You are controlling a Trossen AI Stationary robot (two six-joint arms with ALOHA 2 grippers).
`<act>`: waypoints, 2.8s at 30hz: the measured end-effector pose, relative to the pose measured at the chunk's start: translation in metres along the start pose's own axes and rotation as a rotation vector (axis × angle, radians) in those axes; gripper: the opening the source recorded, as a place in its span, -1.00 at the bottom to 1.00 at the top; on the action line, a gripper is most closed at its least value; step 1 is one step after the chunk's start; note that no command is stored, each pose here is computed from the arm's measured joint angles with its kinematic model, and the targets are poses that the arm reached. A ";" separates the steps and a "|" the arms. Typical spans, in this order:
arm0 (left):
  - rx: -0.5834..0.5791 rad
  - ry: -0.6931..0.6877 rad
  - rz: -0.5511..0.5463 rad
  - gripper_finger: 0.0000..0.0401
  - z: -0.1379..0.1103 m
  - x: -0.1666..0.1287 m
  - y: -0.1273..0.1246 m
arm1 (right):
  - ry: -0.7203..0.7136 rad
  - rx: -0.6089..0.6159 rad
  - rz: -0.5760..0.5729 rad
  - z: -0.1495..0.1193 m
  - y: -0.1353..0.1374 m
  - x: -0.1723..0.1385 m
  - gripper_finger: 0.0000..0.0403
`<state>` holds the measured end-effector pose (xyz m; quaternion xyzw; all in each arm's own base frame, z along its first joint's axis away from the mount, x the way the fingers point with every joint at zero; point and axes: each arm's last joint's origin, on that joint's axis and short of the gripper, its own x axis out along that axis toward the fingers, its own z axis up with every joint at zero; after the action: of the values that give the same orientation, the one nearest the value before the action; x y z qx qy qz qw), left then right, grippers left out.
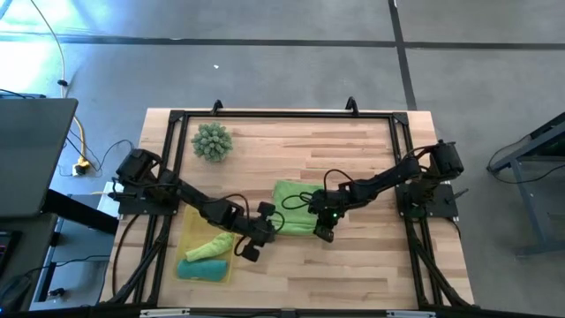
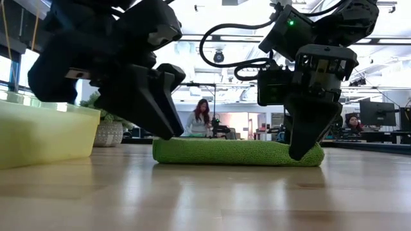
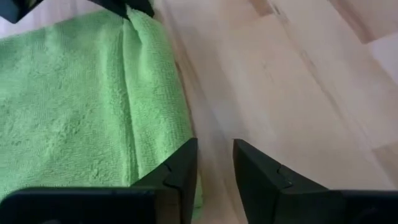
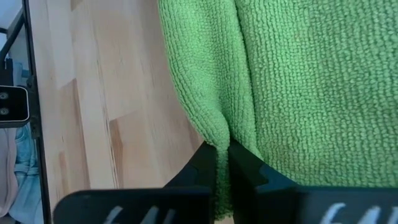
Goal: Roll microfiber towels into tight, uniform cylinder then place into a basket
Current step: Roll the green towel
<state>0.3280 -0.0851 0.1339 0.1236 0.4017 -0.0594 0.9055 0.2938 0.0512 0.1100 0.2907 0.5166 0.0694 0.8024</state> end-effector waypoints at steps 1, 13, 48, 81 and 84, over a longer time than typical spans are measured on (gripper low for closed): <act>-0.003 0.000 -0.006 -0.51 0.000 0.000 0.001 | 0.000 0.000 0.000 0.000 0.000 0.000 -0.99; 0.013 0.066 0.077 -0.20 -0.014 0.020 0.004 | -0.011 -0.004 0.006 0.001 0.001 0.000 -0.97; -0.029 0.052 0.107 -0.36 -0.018 0.025 0.055 | -0.020 -0.039 0.010 0.002 0.001 0.000 -0.96; -1.060 0.210 -0.289 -0.95 -0.035 0.023 0.083 | -0.321 -0.863 -0.377 -0.040 0.087 -0.036 -0.60; -1.105 0.220 -0.300 -0.92 -0.036 0.023 0.085 | -0.298 -0.874 -0.379 -0.043 0.086 -0.022 -0.46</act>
<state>0.3357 0.0057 0.1084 -0.4199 0.4778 0.0447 0.7703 0.2624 0.1300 0.1604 -0.1649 0.3627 0.0900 0.9128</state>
